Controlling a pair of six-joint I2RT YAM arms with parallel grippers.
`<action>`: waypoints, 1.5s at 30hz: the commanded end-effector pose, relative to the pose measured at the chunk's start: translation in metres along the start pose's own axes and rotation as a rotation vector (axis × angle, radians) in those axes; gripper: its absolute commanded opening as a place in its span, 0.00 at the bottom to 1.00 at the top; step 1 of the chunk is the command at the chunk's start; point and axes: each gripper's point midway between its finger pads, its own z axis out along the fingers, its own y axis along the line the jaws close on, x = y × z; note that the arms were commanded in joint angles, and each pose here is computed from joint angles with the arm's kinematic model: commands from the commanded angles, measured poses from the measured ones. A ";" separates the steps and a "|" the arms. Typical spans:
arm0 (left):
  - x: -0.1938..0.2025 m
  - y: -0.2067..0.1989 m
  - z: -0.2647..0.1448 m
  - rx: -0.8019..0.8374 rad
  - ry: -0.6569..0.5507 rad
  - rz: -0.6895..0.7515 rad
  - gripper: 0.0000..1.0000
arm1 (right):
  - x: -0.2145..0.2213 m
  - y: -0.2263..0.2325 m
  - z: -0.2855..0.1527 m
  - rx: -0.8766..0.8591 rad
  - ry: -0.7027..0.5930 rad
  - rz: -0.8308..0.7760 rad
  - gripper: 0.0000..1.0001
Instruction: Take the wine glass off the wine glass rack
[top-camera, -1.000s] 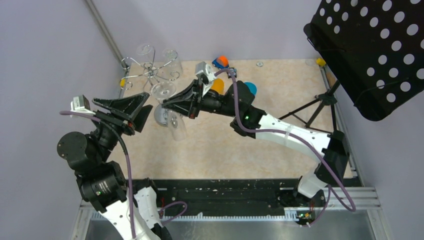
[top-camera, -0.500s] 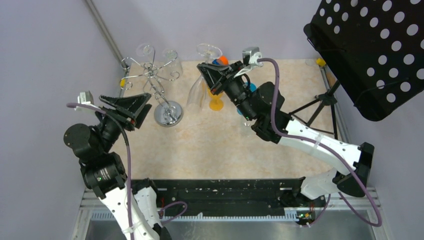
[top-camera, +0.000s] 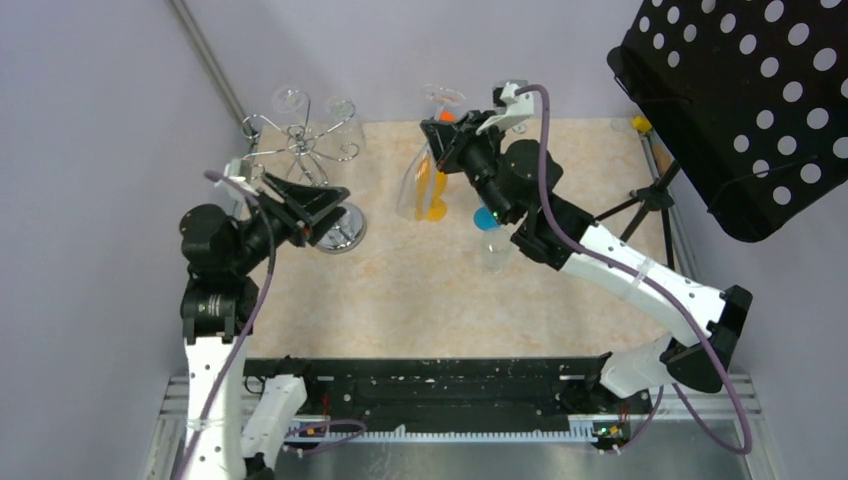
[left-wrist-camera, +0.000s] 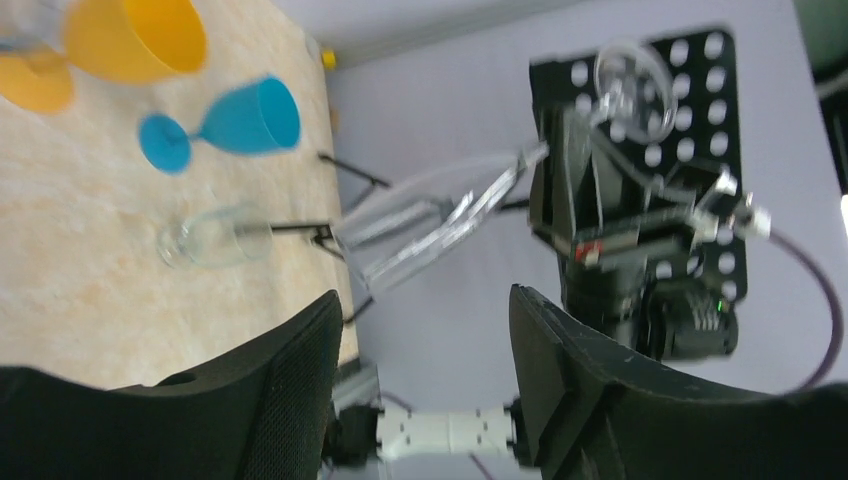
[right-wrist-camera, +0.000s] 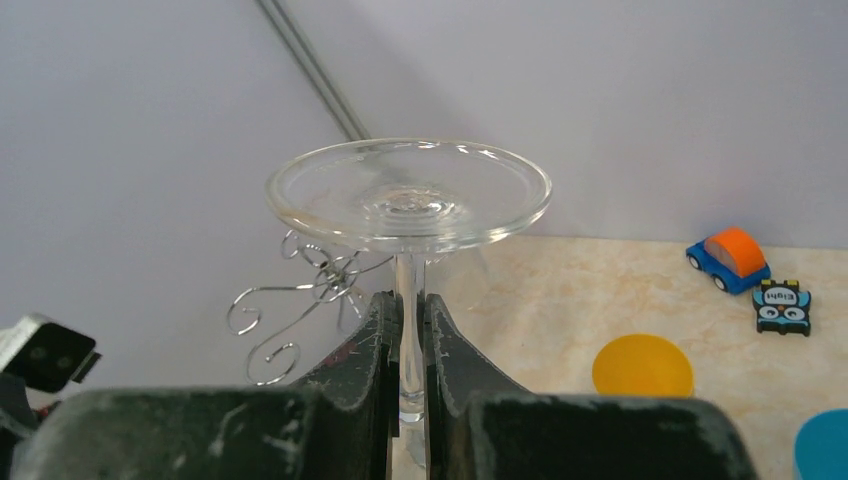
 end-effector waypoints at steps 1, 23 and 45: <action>0.013 -0.009 0.035 0.042 0.020 0.072 0.65 | -0.046 -0.006 0.001 0.018 -0.057 0.145 0.00; 0.065 -0.090 0.074 0.312 0.196 -0.130 0.63 | -0.093 -0.019 -0.025 -0.120 -0.259 0.581 0.00; 0.063 -0.086 0.063 0.270 0.171 -0.167 0.63 | -0.092 -0.026 -0.024 -0.131 -0.340 0.603 0.00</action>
